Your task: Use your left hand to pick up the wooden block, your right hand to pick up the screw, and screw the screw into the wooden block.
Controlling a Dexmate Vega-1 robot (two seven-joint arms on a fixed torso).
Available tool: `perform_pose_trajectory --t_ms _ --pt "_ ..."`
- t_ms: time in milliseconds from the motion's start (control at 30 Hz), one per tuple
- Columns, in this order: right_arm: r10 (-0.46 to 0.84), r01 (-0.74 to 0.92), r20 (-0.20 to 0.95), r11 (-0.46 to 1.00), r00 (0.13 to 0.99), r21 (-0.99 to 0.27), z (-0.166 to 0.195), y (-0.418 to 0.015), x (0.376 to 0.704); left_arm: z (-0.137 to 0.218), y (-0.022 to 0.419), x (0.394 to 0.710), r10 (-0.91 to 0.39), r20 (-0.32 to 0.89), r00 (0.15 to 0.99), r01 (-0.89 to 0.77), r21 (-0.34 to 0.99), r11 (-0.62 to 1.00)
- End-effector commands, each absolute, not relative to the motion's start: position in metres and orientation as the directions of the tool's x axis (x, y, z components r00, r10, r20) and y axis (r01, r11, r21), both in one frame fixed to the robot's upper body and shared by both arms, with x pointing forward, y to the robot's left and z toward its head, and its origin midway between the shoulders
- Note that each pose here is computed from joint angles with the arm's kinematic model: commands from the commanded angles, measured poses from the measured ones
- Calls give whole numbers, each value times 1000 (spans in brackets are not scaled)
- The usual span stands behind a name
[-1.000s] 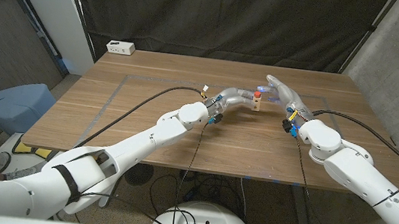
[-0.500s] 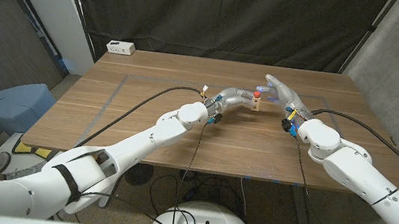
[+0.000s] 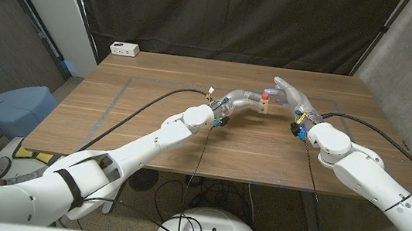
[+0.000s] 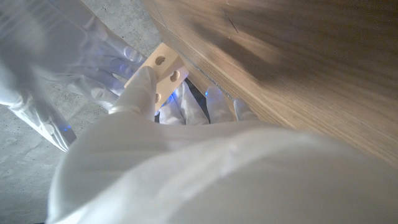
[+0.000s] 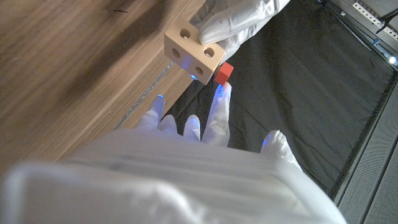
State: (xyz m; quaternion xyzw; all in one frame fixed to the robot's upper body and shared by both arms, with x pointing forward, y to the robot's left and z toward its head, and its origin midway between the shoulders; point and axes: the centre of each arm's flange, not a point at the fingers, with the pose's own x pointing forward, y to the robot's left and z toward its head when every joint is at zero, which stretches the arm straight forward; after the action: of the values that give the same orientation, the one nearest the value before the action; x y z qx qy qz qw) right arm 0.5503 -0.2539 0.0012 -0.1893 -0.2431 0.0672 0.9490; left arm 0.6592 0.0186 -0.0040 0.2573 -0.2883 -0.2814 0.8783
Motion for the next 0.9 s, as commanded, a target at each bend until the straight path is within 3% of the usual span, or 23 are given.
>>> perform_pose_trajectory --t_ms 33,900 --pt "199 -21 428 922 881 -387 -1 -255 549 -7 23 659 -637 363 680 346 607 715" --pt "167 5 433 929 886 -369 -7 -257 541 -7 28 659 -635 362 682 343 609 715"
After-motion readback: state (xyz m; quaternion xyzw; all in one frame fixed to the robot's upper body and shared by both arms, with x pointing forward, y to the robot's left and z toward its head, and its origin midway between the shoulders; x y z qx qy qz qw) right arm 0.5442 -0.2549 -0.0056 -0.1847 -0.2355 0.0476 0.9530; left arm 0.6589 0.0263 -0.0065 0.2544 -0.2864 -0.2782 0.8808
